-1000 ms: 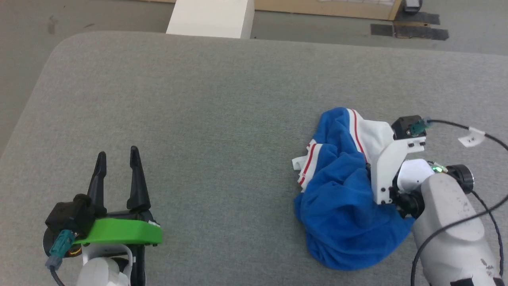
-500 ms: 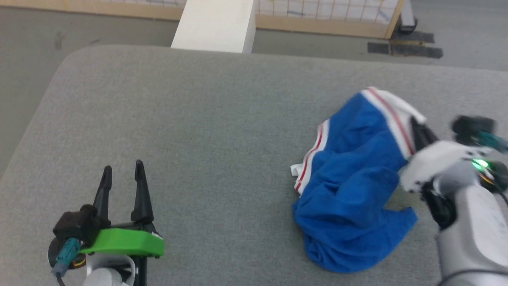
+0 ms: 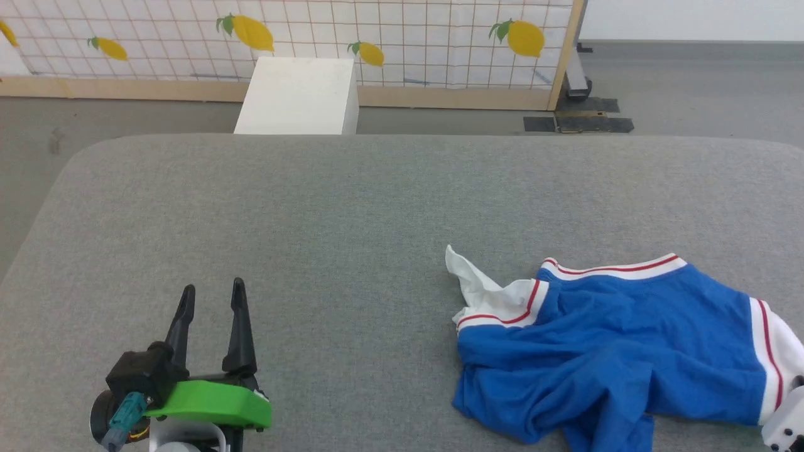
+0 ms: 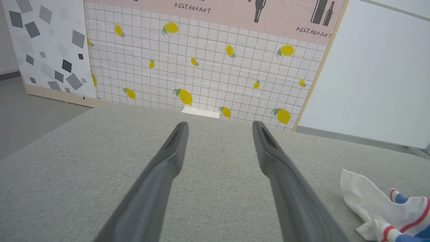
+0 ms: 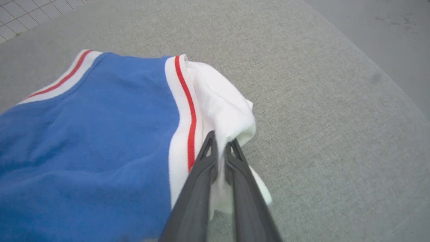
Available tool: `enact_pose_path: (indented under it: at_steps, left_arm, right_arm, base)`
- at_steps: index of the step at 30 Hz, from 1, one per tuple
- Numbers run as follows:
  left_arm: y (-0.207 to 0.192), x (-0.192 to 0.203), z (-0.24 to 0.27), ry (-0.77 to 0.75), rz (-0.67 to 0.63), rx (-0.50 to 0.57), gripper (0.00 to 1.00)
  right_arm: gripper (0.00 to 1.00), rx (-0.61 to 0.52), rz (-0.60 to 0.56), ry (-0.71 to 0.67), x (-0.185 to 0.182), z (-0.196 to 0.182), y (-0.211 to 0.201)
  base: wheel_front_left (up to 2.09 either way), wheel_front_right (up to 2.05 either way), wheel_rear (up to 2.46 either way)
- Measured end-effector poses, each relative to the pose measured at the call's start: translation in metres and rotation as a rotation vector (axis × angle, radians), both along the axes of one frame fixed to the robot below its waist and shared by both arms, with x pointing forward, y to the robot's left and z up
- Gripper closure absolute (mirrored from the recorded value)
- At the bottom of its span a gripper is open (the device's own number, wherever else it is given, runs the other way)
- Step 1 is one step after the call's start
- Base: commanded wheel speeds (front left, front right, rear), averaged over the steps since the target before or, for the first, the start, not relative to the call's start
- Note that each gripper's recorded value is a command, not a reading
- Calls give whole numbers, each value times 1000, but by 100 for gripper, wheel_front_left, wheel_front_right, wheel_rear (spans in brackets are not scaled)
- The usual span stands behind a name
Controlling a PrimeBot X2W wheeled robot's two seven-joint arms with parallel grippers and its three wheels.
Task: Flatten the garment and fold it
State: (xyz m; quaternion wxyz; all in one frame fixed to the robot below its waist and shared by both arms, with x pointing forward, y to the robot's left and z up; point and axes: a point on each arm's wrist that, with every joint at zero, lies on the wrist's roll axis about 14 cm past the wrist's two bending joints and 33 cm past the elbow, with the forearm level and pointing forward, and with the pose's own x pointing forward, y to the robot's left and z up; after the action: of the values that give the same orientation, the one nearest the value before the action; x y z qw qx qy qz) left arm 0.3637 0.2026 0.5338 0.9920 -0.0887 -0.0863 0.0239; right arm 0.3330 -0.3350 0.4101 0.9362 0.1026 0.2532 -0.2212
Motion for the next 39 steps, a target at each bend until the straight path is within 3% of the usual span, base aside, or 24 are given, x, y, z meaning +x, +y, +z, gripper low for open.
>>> enact_pose_path:
  at_steps: [2,8,12,20,30,36,39]
  left_arm:
    - [-3,1,-1,3,-10,-1,0]
    - [-29,9,-14,43,-89,-7,0]
    - [-78,28,-12,38,-249,12,0]
    - [-166,75,-18,162,-527,55,0]
    - [-222,109,-81,574,-677,159,0]
    - [-218,89,-147,882,-736,372,0]
    - [-220,86,-154,944,-764,414,0]
  right_arm:
    - [0,5,-4,5,-4,-1,-1]
    - [0,-122,118,-284,26,52,27]
    - [0,-123,225,-383,34,65,63]
    - [0,-78,266,-435,40,68,83]
    - [0,-58,226,-404,35,53,74]
    - [0,-64,174,-382,26,44,59]
    - [0,-66,159,-373,22,42,55]
  base:
    - [0,0,0]
    - [0,0,0]
    - [0,0,0]
    - [0,0,0]
    - [0,0,0]
    - [0,0,0]
    - [0,0,0]
